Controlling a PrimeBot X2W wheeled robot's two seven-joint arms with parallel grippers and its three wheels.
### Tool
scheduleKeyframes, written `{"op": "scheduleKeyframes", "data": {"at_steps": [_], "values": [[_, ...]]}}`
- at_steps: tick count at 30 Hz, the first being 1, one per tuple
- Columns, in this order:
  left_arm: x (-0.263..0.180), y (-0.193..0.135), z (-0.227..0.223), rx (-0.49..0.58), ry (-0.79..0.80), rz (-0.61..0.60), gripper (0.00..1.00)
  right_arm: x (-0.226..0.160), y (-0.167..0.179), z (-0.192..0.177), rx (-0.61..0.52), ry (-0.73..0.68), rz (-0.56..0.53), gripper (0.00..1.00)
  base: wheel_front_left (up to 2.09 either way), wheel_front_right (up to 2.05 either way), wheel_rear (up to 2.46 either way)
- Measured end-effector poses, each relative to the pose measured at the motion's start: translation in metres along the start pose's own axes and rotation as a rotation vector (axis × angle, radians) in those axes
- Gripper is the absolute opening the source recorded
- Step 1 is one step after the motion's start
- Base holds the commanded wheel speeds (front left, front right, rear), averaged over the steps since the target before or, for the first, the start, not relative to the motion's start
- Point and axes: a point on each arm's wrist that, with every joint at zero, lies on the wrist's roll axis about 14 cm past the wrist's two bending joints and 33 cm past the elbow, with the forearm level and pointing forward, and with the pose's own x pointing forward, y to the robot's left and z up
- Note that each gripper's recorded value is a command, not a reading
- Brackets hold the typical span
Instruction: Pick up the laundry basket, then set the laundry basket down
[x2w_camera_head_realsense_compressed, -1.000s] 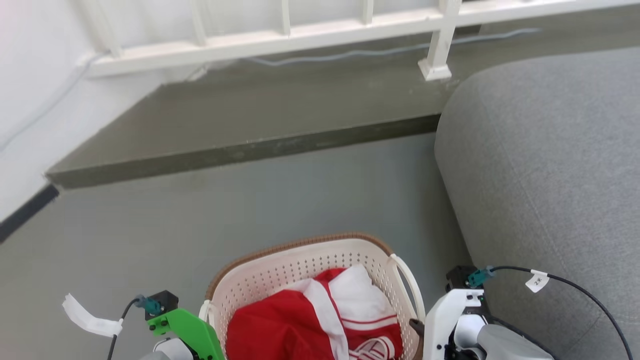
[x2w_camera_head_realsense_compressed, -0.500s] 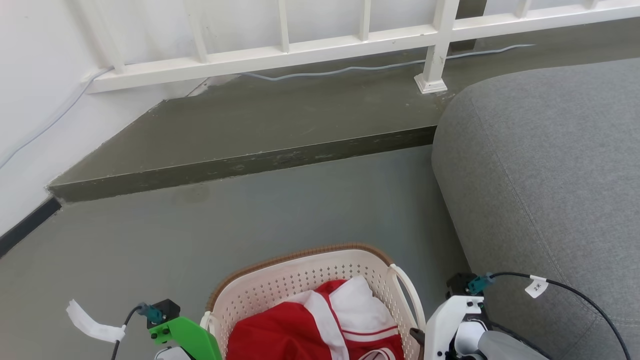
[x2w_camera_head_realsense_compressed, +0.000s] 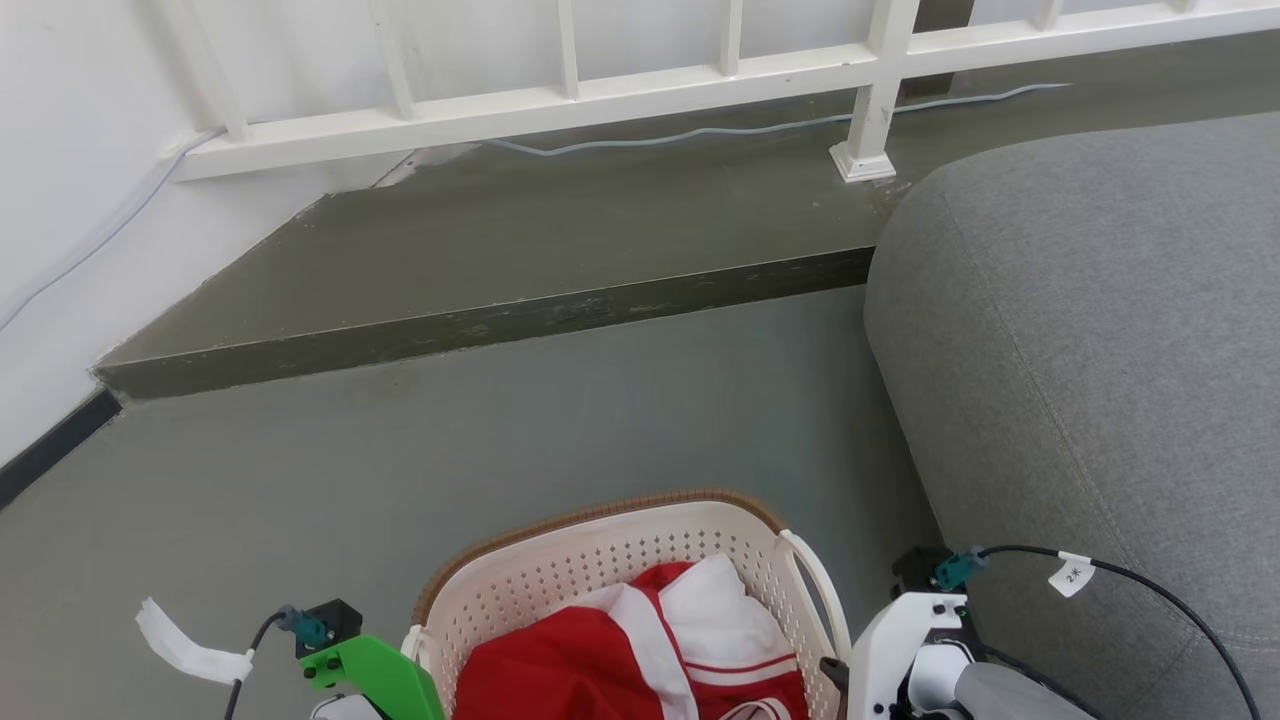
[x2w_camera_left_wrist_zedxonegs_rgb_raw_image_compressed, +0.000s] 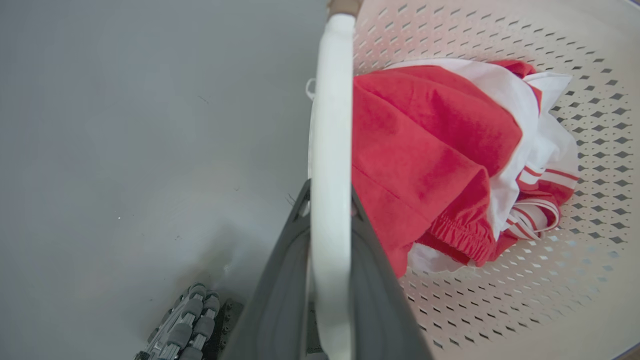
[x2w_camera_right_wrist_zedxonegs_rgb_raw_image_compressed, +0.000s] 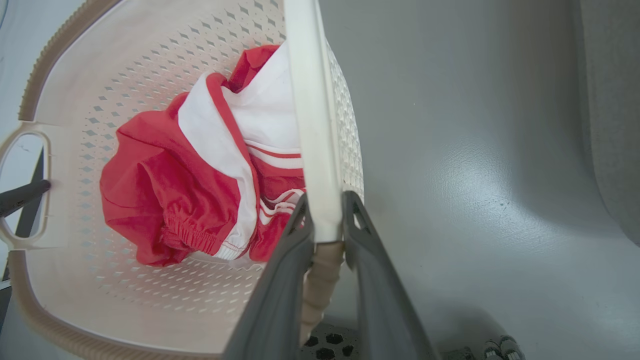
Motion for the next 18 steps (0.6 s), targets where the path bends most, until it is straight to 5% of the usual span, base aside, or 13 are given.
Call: {"op": "scheduleKeyframes", "data": {"at_steps": [18], "values": [[0.0018,-0.0001,-0.0008,-0.011,0.006,0.003,0.00,0.0017,-0.0010,-0.0026,0.005,0.012,-0.008,0.00,0.00,0.00,0.00]]}}
